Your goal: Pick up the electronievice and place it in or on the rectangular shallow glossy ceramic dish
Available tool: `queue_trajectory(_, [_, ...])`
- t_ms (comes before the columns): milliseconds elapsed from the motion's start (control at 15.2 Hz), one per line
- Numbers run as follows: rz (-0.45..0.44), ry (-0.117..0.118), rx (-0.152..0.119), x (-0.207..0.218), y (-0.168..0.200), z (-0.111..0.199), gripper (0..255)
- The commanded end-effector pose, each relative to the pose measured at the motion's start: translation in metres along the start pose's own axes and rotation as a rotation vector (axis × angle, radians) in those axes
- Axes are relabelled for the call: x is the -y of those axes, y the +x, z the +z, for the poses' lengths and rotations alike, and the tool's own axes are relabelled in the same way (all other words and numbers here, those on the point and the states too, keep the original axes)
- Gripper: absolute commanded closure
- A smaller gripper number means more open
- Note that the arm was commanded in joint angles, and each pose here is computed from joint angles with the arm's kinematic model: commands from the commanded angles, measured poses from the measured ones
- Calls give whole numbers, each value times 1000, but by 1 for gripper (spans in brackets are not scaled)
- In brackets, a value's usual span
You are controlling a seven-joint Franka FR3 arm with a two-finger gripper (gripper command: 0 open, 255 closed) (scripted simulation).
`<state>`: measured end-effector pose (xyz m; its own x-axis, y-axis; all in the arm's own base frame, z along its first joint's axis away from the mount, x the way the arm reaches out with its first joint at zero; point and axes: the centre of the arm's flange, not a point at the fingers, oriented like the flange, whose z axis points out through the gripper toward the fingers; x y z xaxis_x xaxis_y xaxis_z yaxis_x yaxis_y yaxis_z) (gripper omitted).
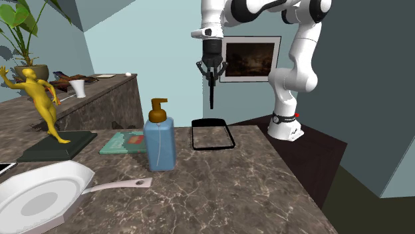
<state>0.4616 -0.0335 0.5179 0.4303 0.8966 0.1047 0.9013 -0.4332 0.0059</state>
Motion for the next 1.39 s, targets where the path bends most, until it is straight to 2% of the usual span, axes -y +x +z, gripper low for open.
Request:
queue_trajectory(0, [-1,0,0,0,-3,9,255])
queue_trajectory(1122, [-1,0,0,1,-12,98,255])
queue_trajectory(1320, [-1,0,0,1,-12,98,255])
